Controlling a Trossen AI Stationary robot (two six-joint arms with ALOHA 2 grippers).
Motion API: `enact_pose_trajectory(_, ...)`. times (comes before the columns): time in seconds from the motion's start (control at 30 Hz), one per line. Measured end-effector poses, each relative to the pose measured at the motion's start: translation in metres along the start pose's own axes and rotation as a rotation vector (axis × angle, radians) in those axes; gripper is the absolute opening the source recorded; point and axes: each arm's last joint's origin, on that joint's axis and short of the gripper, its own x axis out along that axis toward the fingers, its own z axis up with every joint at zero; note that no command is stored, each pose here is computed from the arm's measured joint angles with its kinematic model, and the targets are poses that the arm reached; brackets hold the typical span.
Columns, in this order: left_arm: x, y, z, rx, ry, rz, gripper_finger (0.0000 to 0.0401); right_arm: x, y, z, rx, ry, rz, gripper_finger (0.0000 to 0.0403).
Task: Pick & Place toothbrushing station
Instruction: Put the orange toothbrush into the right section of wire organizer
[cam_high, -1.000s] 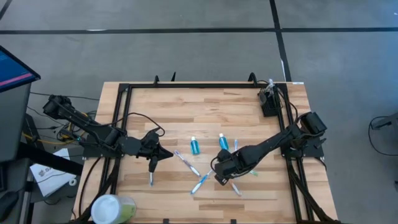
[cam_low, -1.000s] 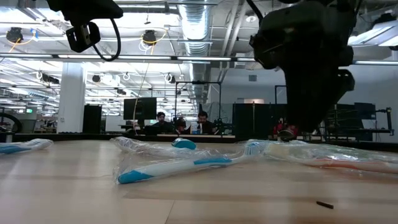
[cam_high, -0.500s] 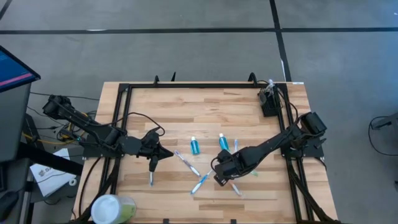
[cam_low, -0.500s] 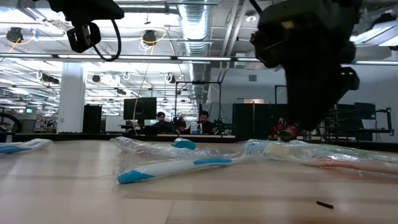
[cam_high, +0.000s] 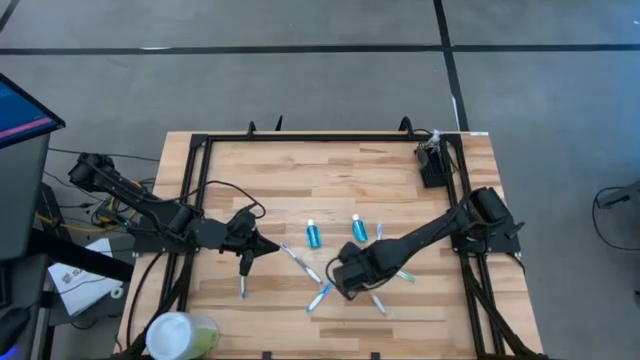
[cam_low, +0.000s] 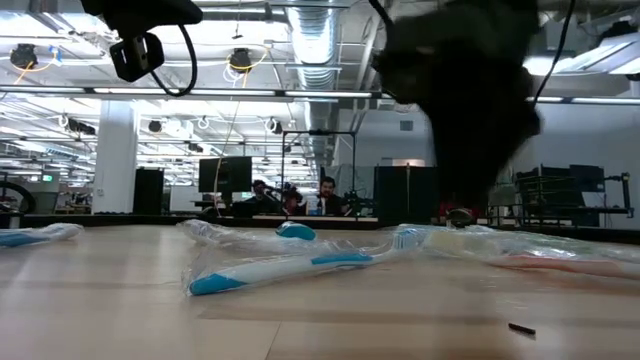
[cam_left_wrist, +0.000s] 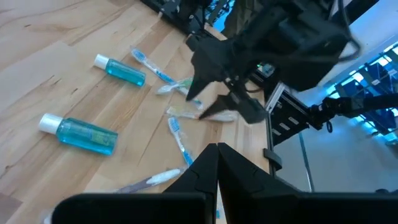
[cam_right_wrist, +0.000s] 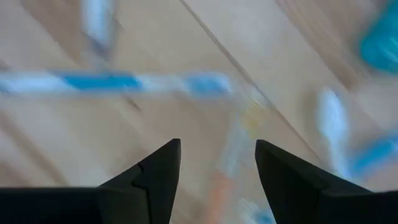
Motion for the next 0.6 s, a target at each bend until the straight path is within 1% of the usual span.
enact_pose_trajectory(0.03, 0.0, 0.0, 0.0, 0.0, 0.003, -0.001, 0.0002, 0.001, 0.001, 0.001, 0.012, -0.012, 0.017, 0.02)
enact_pose_trajectory(0.13, 0.0, -0.001, 0.0, -0.003, 0.005, -0.014, 0.0002, 0.005, -0.006, -0.002, 0.017, 0.02, -0.033, 0.02)
enact_pose_trajectory(0.3, 0.0, -0.001, 0.0, -0.002, 0.006, -0.013, 0.0002, 0.008, -0.006, 0.0, 0.023, 0.039, 0.0, 0.0205)
enact_pose_trajectory(0.6, 0.0, -0.001, 0.0, -0.001, 0.002, -0.019, 0.0002, 0.02, -0.012, -0.008, 0.038, 0.076, 0.007, 0.0213)
